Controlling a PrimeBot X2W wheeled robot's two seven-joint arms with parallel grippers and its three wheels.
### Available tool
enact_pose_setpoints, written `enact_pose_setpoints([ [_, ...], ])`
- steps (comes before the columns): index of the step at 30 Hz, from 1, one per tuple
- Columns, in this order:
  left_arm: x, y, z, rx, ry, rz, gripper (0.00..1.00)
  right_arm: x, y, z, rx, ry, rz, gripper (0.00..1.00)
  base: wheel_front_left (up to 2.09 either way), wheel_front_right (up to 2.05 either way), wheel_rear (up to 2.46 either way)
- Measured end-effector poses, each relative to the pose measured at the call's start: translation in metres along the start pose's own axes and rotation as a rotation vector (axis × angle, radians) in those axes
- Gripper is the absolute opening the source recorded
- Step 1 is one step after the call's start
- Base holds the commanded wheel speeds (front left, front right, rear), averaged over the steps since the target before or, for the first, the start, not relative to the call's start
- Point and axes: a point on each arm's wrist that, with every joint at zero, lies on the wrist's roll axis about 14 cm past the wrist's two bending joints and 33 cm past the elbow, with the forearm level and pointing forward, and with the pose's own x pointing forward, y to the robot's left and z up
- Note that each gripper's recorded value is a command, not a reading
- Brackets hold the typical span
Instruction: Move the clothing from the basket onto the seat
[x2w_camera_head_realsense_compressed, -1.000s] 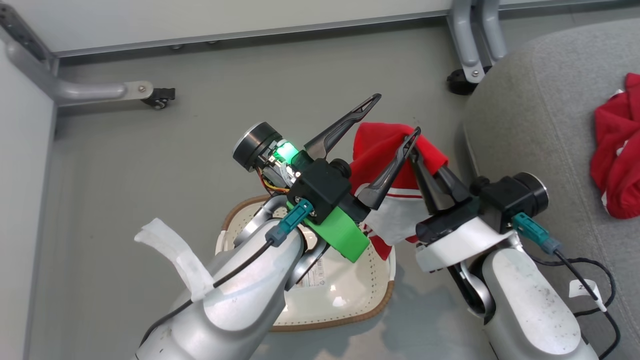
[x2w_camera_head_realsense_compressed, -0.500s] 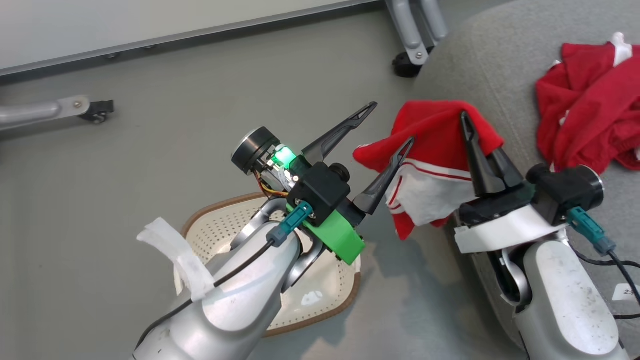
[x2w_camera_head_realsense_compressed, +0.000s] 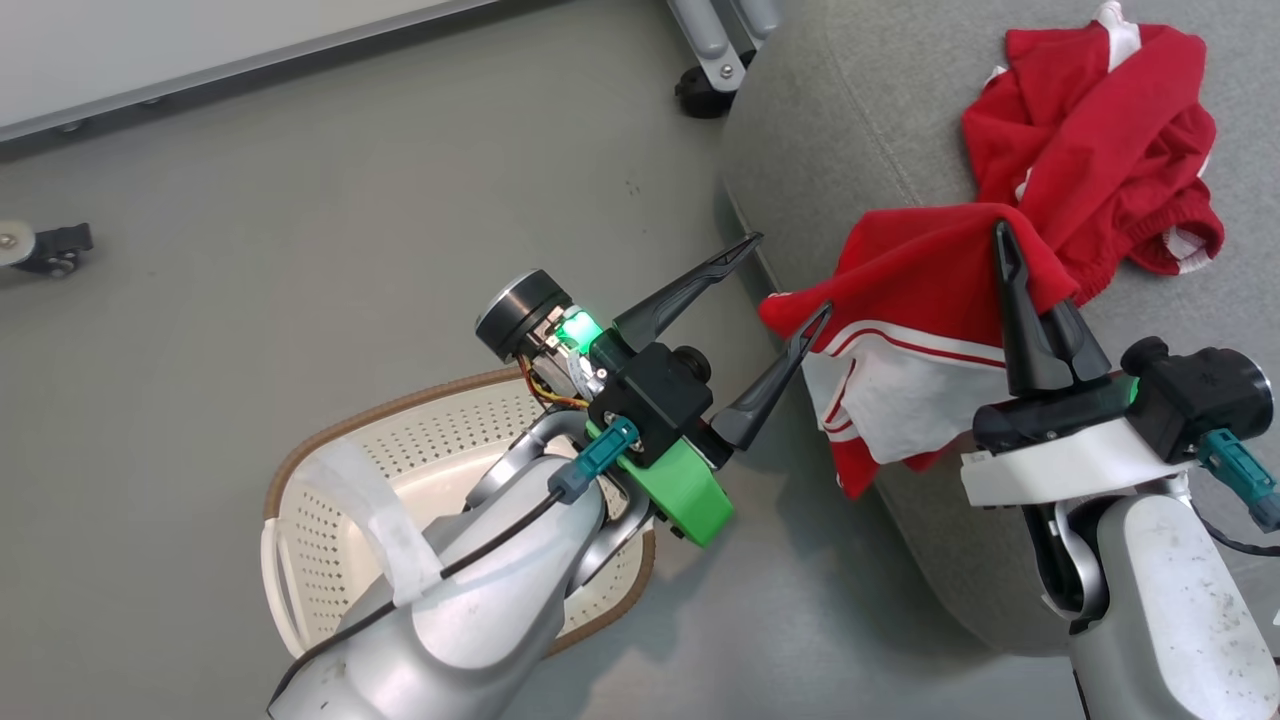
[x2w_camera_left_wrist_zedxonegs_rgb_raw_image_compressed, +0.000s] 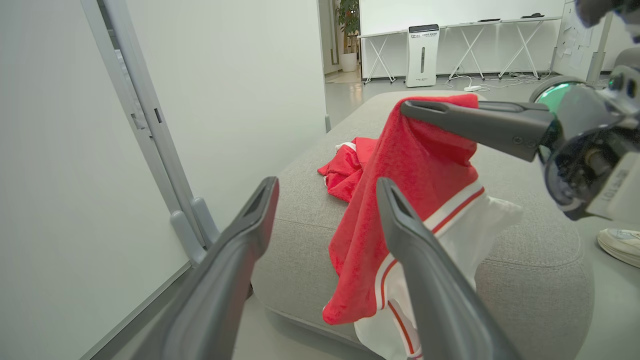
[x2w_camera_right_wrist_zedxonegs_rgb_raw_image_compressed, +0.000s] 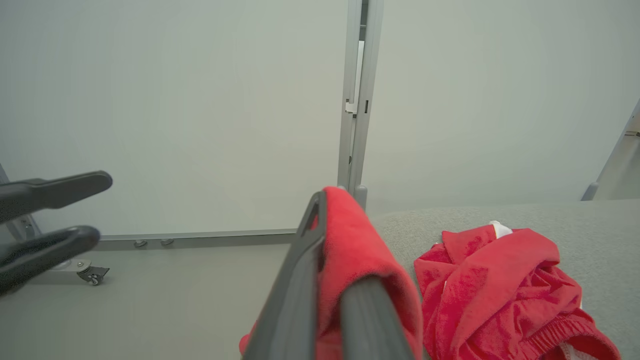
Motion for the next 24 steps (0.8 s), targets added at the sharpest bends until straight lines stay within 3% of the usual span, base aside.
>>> enact_pose_setpoints([
  [12,0.002,-0.003,-0.011,-0.024,0.012,-0.02,1.0,-0.003,-0.011,-0.006,-0.007,0.018,-0.035,0.0,0.0,0.0,0.0],
  [24,-0.005,0.009,-0.027,-0.053,0.033,0.012,1.0,0.04,-0.035,0.027,-0.085,-0.107,-0.058,0.0,0.0,0.0,0.0],
])
